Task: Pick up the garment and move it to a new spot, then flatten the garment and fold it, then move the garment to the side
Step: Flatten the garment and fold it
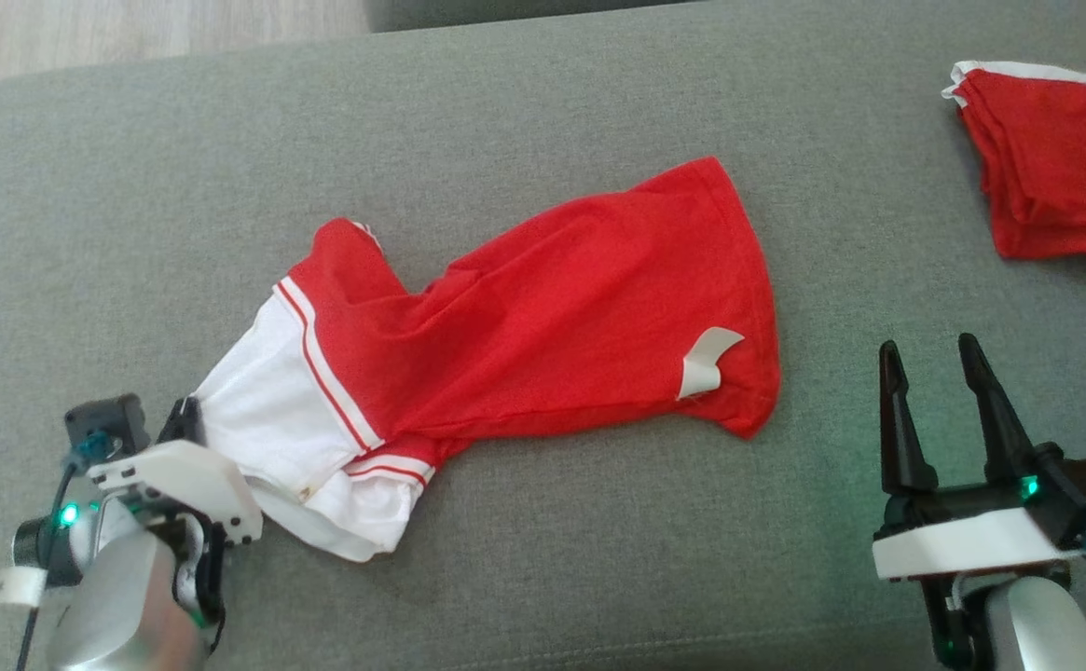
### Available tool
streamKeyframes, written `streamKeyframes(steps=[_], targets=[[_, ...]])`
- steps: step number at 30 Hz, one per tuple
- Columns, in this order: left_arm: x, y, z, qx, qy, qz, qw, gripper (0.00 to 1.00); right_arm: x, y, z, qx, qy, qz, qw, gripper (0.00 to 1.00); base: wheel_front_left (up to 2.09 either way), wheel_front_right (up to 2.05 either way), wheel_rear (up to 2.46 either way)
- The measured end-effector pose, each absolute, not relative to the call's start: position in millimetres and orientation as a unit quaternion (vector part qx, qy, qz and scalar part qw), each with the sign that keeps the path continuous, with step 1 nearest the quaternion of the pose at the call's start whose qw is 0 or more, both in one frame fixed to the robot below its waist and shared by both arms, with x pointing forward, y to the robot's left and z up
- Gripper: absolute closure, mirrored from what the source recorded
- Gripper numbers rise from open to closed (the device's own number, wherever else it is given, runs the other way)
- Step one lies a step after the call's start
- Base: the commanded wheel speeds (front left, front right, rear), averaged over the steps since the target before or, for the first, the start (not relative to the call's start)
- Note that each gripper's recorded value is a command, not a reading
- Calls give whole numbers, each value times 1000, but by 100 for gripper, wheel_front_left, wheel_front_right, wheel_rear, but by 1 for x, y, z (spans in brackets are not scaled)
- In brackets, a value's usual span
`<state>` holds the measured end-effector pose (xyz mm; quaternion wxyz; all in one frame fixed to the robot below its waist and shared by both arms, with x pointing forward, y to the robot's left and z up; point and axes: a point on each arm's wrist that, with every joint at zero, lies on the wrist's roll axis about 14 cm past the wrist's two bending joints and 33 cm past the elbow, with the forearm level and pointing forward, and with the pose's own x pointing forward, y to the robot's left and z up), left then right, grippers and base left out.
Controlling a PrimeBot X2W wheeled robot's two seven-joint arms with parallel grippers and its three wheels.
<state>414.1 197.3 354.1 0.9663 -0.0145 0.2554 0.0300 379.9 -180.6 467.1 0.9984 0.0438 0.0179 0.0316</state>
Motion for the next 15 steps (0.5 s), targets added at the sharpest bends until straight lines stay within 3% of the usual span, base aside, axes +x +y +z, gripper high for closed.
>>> streamKeyframes(steps=[5,15], targets=[[417,200,379,-1,193,25,981,100,380,-178,472,46,11,34,998,0,0,0,0],[446,196,503,-26,-6,-2,1000,100,382,-167,481,50,-4,50,997,0,0,0,0]])
